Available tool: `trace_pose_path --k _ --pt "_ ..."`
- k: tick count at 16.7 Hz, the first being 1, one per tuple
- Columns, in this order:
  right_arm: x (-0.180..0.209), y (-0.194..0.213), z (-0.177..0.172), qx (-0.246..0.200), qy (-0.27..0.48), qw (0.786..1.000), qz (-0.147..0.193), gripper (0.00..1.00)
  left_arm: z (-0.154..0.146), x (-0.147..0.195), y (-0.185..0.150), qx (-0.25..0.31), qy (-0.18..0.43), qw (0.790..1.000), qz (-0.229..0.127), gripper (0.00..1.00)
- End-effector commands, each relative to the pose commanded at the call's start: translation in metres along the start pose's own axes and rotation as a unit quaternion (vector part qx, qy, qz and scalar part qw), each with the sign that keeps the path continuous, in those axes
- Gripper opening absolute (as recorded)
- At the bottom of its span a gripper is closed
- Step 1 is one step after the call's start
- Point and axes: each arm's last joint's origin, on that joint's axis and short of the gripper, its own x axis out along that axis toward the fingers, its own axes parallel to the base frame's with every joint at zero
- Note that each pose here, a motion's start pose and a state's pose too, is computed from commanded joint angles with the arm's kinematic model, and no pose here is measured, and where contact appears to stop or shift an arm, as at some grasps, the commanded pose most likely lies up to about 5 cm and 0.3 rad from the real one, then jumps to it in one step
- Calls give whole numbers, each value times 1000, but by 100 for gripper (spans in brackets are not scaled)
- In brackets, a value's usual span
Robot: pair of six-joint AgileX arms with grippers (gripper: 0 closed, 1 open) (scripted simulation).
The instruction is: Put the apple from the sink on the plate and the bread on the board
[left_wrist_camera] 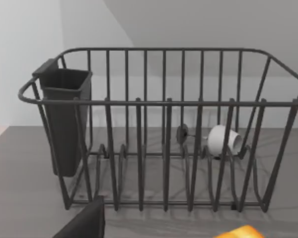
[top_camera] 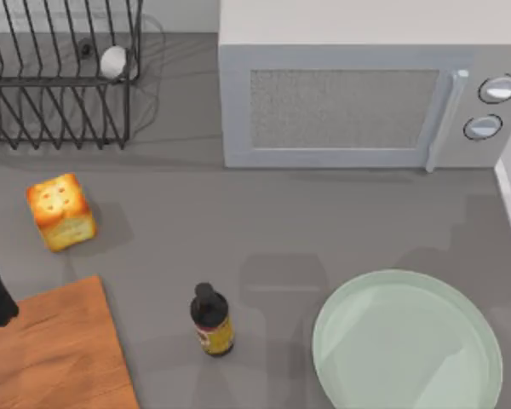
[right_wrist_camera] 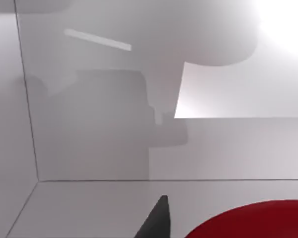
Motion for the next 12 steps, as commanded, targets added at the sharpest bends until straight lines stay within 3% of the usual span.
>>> trace_pose_path --k 6,12 --pt "-14 14 5 0 -16 1000 -3 0 0 0 0 0 0 1000 0 100" --pt "-32 91 -5 3 9 1000 3 0 0 0 0 0 0 1000 0 100"
